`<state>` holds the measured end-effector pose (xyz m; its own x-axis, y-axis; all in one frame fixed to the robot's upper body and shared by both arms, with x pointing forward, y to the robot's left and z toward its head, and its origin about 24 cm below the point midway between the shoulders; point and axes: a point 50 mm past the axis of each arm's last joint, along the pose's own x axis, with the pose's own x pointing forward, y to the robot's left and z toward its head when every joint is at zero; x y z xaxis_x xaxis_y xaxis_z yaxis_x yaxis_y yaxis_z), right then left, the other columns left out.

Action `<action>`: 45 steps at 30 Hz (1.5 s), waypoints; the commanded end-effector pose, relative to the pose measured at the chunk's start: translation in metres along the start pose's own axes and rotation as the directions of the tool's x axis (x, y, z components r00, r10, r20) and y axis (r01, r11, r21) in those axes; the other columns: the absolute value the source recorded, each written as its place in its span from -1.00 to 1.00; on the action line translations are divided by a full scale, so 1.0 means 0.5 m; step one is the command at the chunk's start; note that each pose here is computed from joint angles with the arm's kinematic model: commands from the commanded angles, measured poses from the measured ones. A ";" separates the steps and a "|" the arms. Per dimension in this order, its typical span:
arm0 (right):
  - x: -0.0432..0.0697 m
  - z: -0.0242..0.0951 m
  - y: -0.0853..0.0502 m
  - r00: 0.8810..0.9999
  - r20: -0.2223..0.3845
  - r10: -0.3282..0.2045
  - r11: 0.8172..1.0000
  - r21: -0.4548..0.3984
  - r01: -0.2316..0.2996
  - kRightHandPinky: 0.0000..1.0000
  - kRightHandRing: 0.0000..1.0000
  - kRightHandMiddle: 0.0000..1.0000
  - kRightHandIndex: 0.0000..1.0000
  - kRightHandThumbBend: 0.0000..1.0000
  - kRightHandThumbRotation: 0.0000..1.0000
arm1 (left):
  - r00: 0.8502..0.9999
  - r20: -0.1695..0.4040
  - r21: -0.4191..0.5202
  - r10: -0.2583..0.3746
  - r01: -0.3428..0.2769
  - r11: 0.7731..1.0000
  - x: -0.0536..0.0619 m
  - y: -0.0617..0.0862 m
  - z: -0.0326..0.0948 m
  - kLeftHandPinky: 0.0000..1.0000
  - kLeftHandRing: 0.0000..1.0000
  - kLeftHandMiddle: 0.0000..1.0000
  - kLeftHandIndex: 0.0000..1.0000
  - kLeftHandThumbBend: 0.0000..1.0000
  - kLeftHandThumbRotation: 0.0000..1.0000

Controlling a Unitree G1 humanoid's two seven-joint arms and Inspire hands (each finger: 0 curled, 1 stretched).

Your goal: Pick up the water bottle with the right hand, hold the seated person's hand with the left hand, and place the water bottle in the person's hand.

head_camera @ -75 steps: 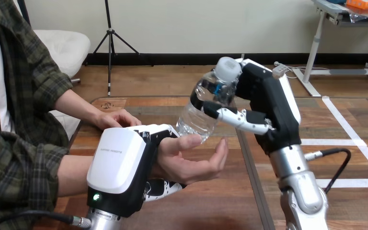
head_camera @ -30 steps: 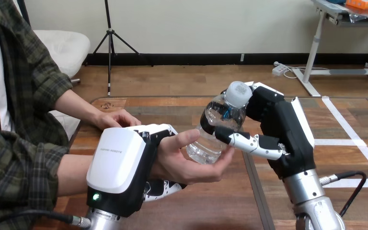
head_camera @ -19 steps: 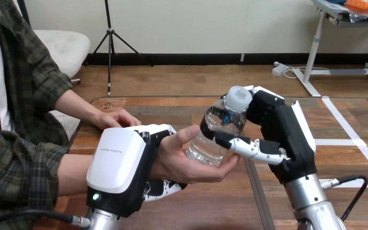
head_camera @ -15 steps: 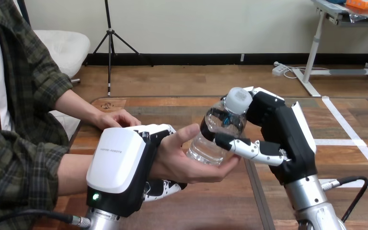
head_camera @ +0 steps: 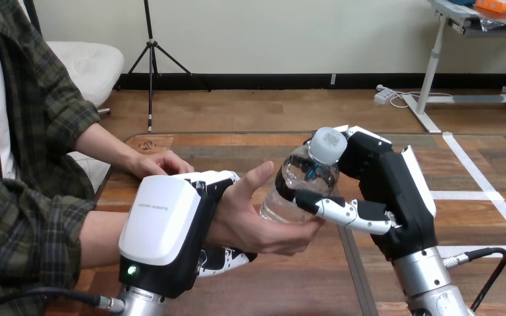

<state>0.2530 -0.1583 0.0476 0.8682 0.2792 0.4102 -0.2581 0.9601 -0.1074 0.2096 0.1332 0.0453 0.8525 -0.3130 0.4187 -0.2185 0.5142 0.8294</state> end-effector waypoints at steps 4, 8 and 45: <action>0.033 0.042 0.005 0.992 0.121 0.031 0.999 0.005 -0.031 -0.09 -0.16 -0.08 0.09 0.31 -1.00 | 0.992 0.081 -0.018 0.094 -0.093 0.996 0.042 0.028 0.024 -0.37 -0.21 -0.06 -0.02 0.82 -1.00; 0.033 0.044 0.007 0.991 0.127 0.042 0.999 0.000 -0.042 -0.09 -0.16 -0.08 0.09 0.31 -1.00 | 0.993 0.078 -0.016 0.094 -0.093 0.996 0.041 0.027 0.024 -0.37 -0.21 -0.06 -0.02 0.82 -1.00; 0.037 0.047 0.013 0.987 0.139 0.078 0.996 0.040 -0.084 -0.17 -0.18 -0.07 0.09 0.35 -1.00 | 0.993 0.075 -0.011 0.090 -0.090 0.996 0.042 0.026 0.023 -0.38 -0.21 -0.06 -0.01 0.82 -1.00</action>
<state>0.2516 -0.1505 0.0504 0.8421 0.3446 0.4149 -0.3368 0.9368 -0.0944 0.2093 0.1327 0.0449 0.8515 -0.3241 0.4122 -0.2136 0.5035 0.8372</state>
